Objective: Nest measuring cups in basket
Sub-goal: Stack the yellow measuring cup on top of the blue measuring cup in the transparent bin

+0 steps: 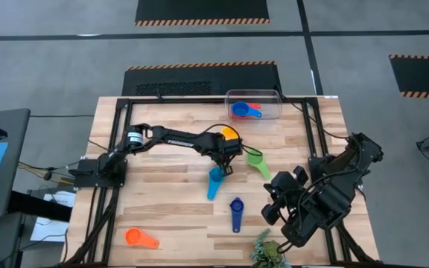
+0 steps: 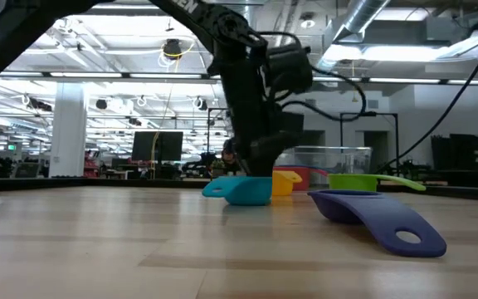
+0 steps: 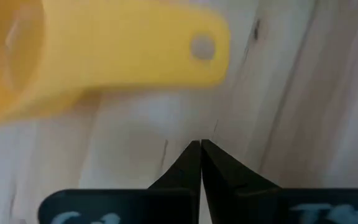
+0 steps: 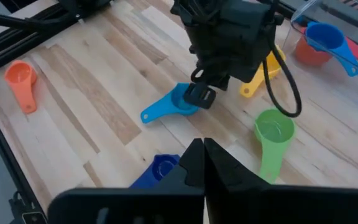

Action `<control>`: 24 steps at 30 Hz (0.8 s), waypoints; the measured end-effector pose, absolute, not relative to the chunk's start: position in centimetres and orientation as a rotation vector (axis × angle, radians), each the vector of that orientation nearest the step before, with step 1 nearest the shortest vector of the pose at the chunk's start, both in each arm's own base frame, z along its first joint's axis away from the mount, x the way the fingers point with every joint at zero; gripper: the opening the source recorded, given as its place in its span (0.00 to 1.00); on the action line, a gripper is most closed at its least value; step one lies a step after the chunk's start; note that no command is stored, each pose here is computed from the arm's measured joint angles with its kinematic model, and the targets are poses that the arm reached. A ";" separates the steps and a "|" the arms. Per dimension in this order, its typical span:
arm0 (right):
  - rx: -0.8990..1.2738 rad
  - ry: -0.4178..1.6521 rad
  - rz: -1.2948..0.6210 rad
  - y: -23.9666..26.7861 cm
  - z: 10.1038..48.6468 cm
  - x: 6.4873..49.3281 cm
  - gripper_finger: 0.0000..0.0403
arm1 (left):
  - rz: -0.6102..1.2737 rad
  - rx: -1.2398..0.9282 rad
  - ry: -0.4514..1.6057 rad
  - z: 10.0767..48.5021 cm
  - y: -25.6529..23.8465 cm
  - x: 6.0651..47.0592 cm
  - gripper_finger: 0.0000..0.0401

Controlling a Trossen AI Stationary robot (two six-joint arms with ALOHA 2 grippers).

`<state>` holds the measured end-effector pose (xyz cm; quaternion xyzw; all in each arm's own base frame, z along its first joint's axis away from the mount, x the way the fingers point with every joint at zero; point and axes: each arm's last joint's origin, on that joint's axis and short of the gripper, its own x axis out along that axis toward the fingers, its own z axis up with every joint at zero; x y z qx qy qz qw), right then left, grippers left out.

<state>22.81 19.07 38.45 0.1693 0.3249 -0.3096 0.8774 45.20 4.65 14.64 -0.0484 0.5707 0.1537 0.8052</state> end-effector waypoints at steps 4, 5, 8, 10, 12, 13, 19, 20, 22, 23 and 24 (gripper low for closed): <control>0.353 0.678 -0.647 19.1 38.4 22.8 0.03 | 0.350 -0.093 1.129 15.3 4.8 45.9 0.00; 0.353 0.678 -0.647 19.1 38.4 22.8 0.03 | 0.353 -0.085 1.118 15.4 4.8 46.0 0.00; 0.353 0.678 -0.648 19.0 38.4 22.8 0.03 | 0.360 -0.081 1.071 15.9 5.1 46.4 0.00; 0.353 0.678 -0.648 19.0 38.4 22.8 0.03 | 0.384 -0.069 1.048 16.0 5.2 46.5 0.00; 0.353 0.678 -0.648 19.0 38.4 22.8 0.03 | 0.399 -0.064 1.028 16.1 5.4 46.6 0.00; 0.353 0.678 -0.648 19.0 38.4 22.8 0.03 | 0.399 -0.068 1.018 16.2 5.5 46.7 0.00; 0.353 0.677 -0.648 19.0 38.4 22.9 0.03 | 0.418 -0.072 0.948 16.5 5.9 47.2 0.00; 0.354 0.676 -0.650 19.0 38.4 22.9 0.03 | 0.421 -0.076 0.934 16.6 5.9 47.3 0.00; 0.355 0.675 -0.649 19.0 38.5 22.9 0.03 | 0.432 -0.080 0.922 16.7 6.0 47.4 0.00; 0.356 0.675 -0.649 19.0 38.5 22.9 0.03 | 0.433 -0.081 0.920 16.8 6.0 47.4 0.00; 0.355 0.674 -0.649 19.0 38.5 22.9 0.03 | 0.429 -0.083 0.927 17.0 5.9 47.4 0.00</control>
